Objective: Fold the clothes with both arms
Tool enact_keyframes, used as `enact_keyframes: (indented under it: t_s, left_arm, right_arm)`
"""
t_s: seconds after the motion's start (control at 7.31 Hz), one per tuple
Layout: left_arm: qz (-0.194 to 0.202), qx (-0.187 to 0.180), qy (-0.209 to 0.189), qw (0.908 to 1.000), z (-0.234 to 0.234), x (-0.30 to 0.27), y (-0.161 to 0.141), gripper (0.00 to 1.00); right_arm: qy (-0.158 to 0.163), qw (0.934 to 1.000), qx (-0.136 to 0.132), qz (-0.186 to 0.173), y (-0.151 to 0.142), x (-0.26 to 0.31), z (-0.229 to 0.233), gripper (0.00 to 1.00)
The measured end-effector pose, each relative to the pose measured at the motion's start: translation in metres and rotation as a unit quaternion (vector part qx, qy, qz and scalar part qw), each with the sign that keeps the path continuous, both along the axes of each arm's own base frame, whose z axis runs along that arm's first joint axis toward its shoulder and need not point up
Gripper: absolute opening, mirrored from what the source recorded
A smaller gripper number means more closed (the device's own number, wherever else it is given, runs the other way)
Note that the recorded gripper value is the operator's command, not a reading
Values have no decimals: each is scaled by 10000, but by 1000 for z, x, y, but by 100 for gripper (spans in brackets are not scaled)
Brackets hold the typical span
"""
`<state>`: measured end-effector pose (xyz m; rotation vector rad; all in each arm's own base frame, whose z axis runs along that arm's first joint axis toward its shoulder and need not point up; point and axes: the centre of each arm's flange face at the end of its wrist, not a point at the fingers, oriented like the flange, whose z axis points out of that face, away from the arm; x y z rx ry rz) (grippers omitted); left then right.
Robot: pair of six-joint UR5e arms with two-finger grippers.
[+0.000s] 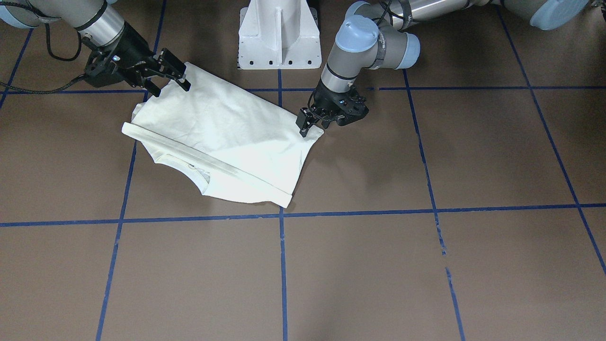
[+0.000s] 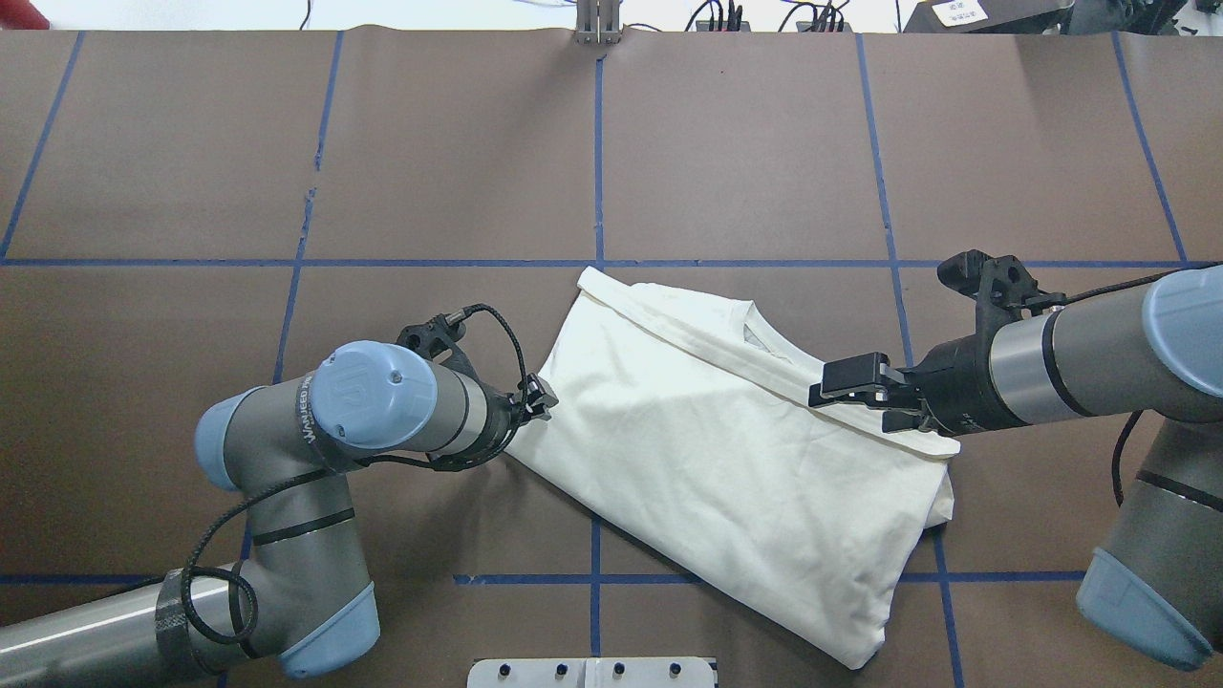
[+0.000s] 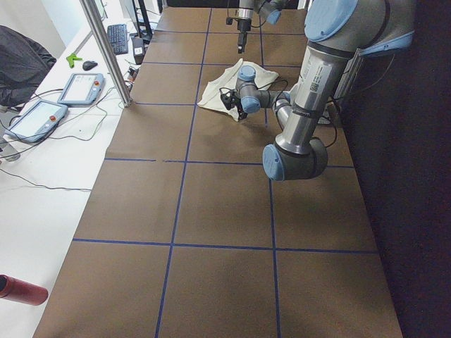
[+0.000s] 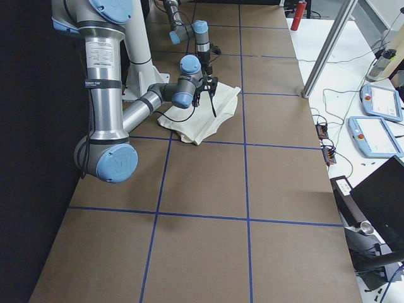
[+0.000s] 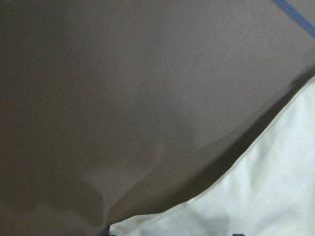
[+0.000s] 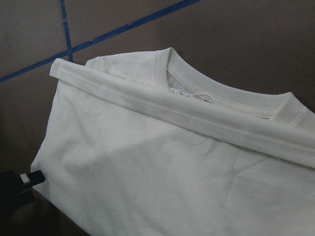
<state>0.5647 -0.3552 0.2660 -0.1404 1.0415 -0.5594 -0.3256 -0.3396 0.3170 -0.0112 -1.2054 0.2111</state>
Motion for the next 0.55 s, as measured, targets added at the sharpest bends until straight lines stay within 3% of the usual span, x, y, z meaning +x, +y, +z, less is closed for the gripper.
enact_keyframes:
  t_s: [0.27,0.55]
  left_arm:
    - [3,-69,-137,9999,7,3,2,76]
    - [33,-95,-217,9997,10,7,5,65]
  right_arm:
    - [-21,10000,12,9,-1,-1,-2,100]
    - [-24,10000,5,14,-2,-1,-3,100]
